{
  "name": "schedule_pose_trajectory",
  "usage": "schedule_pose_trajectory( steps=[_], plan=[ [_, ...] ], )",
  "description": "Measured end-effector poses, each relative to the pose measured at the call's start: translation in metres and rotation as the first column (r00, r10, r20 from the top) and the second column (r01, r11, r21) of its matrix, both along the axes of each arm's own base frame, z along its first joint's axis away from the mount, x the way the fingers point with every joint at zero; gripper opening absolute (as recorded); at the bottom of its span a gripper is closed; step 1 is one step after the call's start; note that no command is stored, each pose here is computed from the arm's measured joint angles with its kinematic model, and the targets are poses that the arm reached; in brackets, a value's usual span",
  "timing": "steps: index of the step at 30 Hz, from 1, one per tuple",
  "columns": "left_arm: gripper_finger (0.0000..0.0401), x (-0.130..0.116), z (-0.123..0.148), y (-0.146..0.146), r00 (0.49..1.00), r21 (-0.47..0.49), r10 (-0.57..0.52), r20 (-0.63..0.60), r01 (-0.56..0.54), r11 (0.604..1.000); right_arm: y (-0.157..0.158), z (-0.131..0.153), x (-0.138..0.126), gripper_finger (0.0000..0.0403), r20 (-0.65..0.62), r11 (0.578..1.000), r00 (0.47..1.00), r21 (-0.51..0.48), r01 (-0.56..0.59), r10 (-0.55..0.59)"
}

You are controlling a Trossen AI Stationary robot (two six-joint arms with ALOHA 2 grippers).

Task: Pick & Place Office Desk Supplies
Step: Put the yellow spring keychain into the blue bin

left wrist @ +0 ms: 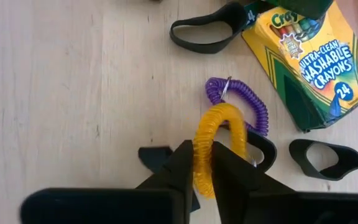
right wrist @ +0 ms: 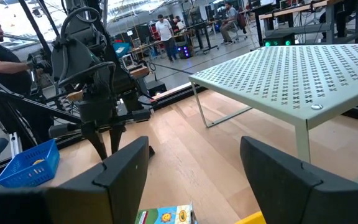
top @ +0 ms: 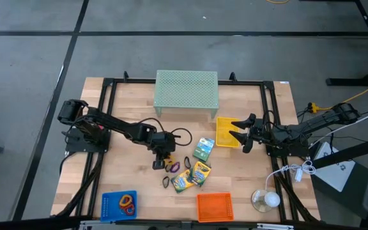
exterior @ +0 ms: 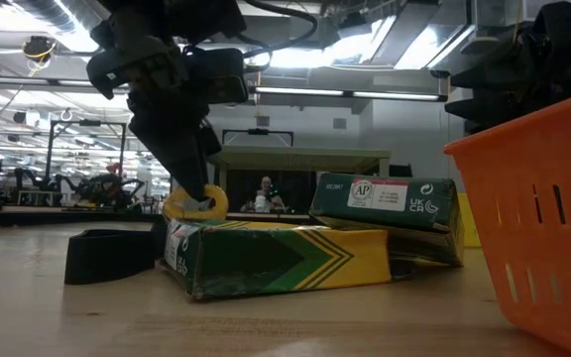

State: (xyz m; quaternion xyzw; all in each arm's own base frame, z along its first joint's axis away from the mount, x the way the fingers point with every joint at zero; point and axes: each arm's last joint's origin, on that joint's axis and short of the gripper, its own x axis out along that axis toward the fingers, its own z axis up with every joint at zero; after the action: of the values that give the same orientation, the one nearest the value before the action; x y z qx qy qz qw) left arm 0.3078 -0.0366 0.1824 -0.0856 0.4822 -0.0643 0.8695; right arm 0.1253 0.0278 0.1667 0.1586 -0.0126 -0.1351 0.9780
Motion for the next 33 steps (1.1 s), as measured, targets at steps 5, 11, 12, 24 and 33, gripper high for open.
schedule_pose_trajectory(
  steps=[5,11,12,24,33],
  plan=[
    [0.0010,0.000,0.000,0.000,1.000,0.011,-0.017,0.007,0.017,1.000,0.000,0.000,0.000,0.0256,0.000,1.000,1.000,0.000,0.000,0.000],
    [0.0016,0.001,0.000,0.001,1.000,0.062,-0.011,0.018,0.010,0.998,0.000,0.000,0.000,0.0256,0.000,1.000,1.000,0.000,0.000,0.000],
    [0.0014,0.001,0.000,0.001,1.000,0.069,-0.008,0.018,0.007,0.998,0.000,0.000,0.000,0.0256,0.000,1.000,1.000,0.000,0.000,0.000],
    [0.0011,-0.019,0.042,-0.007,0.989,0.121,-0.033,0.146,0.015,0.992,0.000,-0.001,0.000,0.0256,-0.006,1.000,1.000,-0.002,0.000,0.000],
    [0.0011,-0.070,0.088,-0.033,0.976,0.039,-0.100,0.191,0.094,0.995,0.000,-0.002,0.000,0.0255,-0.018,1.000,1.000,-0.007,0.000,0.000]
  ],
)
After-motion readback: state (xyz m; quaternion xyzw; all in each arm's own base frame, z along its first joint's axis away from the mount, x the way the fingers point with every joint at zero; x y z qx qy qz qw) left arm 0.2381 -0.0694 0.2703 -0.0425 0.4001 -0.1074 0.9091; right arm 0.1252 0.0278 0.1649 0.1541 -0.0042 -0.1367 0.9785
